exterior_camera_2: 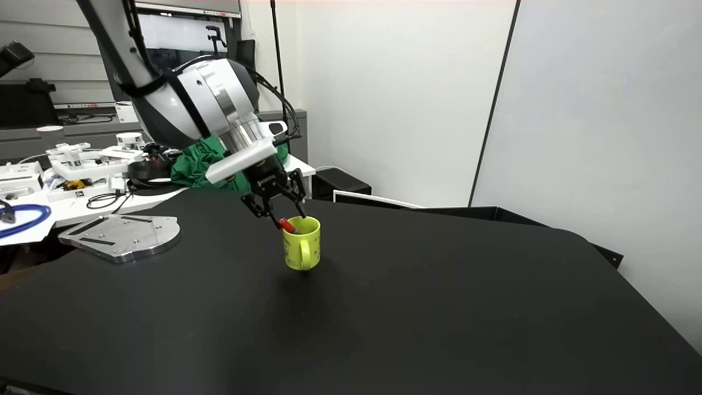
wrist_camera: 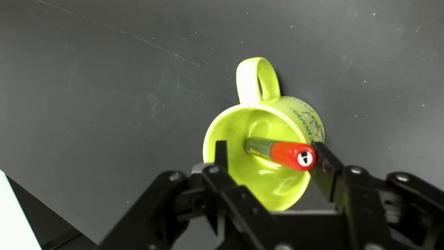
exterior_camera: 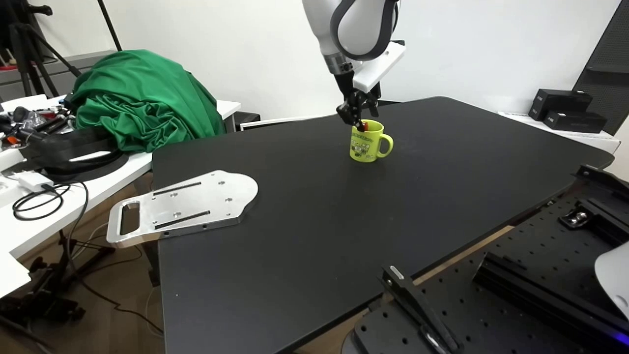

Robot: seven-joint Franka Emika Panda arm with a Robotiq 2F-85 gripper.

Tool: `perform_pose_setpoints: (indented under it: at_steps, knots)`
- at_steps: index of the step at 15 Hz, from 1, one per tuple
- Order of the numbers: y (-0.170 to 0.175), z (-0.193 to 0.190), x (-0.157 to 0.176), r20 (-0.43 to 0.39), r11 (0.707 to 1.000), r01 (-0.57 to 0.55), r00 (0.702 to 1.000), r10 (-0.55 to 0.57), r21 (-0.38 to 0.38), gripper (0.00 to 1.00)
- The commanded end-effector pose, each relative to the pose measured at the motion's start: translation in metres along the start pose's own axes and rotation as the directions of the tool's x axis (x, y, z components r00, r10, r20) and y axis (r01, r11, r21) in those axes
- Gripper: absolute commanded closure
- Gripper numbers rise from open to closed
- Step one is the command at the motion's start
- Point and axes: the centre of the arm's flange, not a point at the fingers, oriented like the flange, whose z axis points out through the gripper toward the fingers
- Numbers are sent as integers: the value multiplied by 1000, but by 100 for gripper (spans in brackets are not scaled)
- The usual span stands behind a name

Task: Pick the marker from the cup and put it on the table, then pick it and put it back in the cup

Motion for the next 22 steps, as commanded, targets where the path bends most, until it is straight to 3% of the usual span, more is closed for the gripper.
perform_pose_setpoints:
  at_steps: [1,6,8,18,22]
  knots:
    - [0,-1,7,-17,999,-32,999,32,-27,69]
    - [3,-1,10,6,999,-50,999,50,-11,100]
    - [5,-1,11,28,998,-59,998,59,-6,95]
    - [40,-35,36,85,988,-152,985,153,-17,95]
    - [51,-51,49,120,986,-169,979,166,13,95]
